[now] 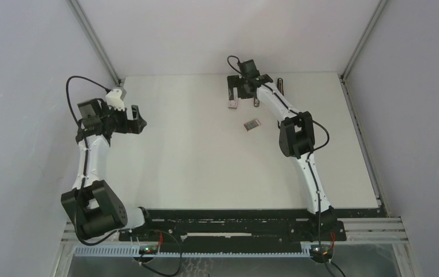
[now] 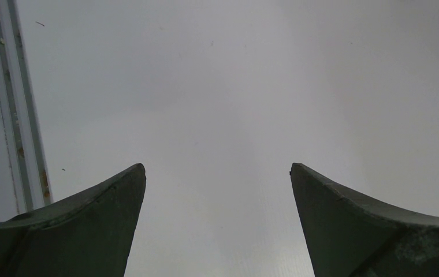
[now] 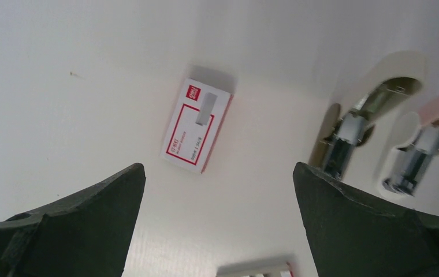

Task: Unload the staples from the stapler
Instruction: Move the staple box to the center of the board.

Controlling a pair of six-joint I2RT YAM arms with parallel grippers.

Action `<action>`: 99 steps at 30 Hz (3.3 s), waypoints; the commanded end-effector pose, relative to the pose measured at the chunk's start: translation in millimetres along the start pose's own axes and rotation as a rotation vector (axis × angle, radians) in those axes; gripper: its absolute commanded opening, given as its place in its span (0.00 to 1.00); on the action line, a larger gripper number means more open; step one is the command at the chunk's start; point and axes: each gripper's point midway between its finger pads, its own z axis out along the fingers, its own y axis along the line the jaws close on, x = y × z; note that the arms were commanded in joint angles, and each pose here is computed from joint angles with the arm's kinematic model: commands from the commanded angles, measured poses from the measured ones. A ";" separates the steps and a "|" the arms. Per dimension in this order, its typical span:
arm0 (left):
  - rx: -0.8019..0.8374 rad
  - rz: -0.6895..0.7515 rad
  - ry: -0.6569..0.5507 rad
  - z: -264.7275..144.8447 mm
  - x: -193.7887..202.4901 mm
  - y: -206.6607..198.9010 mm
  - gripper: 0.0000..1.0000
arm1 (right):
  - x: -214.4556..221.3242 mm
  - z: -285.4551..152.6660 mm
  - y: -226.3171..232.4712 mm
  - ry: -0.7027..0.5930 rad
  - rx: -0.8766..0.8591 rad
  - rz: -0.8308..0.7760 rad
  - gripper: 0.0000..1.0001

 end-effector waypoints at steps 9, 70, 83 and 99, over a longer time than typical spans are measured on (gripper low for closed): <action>0.017 0.102 -0.131 -21.8 -16.4 -17.6 1.00 | -24.5 25.1 19.5 -0.062 -0.157 0.266 1.00; 0.100 0.197 -0.171 -21.3 -15.5 -32.4 1.00 | 43.1 56.9 157.3 0.132 -0.527 0.422 1.00; 0.090 0.205 -0.158 5.7 -33.8 -35.2 1.00 | 24.4 56.4 146.4 0.110 -0.505 0.555 1.00; 0.144 0.182 -0.125 26.4 -40.8 -44.1 1.00 | 46.3 43.0 229.4 0.128 -0.760 0.446 1.00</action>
